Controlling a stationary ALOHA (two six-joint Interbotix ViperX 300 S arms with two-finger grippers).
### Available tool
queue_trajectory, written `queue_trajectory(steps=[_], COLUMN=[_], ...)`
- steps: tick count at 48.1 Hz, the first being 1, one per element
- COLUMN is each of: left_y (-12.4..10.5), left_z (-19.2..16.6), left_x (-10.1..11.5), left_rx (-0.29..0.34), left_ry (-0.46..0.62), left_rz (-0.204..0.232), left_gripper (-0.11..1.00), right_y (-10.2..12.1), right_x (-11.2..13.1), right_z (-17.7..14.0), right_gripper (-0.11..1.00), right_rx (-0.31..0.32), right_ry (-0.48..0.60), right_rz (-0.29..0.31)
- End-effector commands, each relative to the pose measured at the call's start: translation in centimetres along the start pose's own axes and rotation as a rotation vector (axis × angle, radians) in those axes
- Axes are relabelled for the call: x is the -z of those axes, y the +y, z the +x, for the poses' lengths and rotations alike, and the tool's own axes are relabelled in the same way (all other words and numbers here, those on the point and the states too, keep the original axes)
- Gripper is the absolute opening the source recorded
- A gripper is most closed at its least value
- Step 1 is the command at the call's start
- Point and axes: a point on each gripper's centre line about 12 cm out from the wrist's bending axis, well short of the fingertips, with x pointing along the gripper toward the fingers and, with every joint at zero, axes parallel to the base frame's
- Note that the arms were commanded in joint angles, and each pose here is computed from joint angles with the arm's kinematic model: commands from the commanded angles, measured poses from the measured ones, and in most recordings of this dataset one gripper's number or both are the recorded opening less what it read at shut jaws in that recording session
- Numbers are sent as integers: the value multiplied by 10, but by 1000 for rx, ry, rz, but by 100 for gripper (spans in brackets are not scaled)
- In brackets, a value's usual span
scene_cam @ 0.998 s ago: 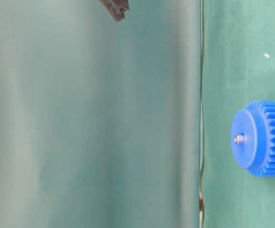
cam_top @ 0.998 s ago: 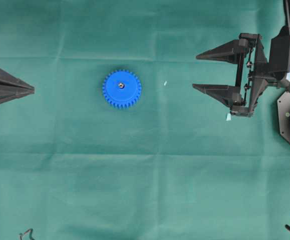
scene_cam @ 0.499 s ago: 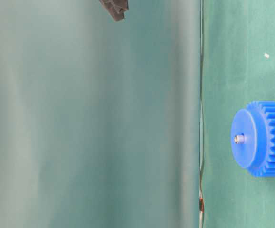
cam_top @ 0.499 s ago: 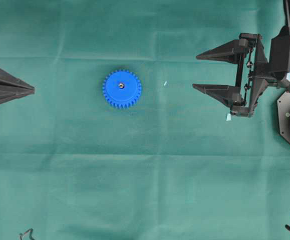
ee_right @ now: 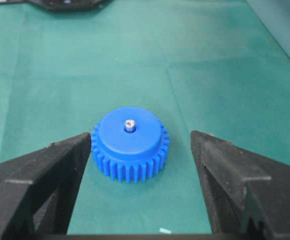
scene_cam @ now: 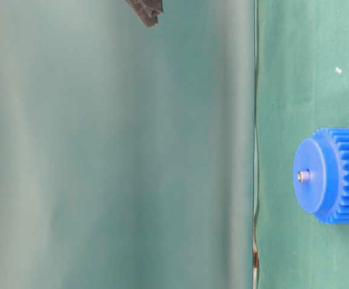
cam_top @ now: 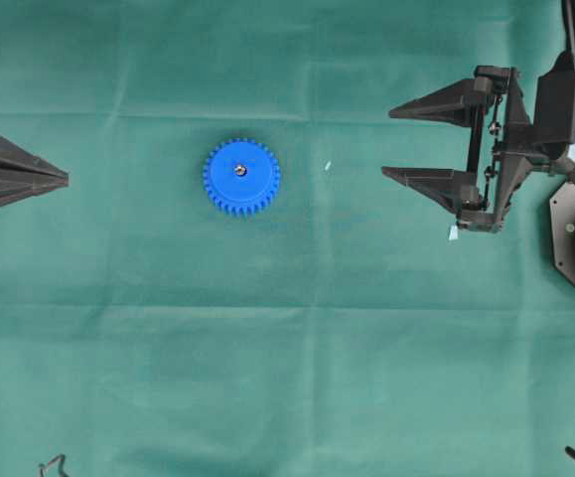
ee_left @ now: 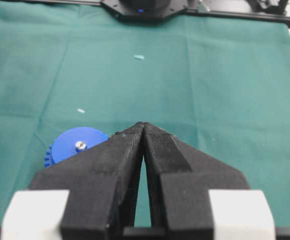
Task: Insert the shaft into the center hole of the gear.
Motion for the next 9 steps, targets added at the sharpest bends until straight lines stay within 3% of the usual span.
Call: queue_trajectory(steps=[1,9], left_y=[0,-1], left_z=[2,2], left_x=[-7,-8], left_rx=[1,3], left_ry=[-21,-23], left_rz=[-2,0], left_gripper=[0,0], right_y=[1,1], right_x=[-5,-5], right_z=[0,0], right_gripper=[82,82], right_rx=[-3,-3], right_ry=[-18,-18], right_rz=[2,2])
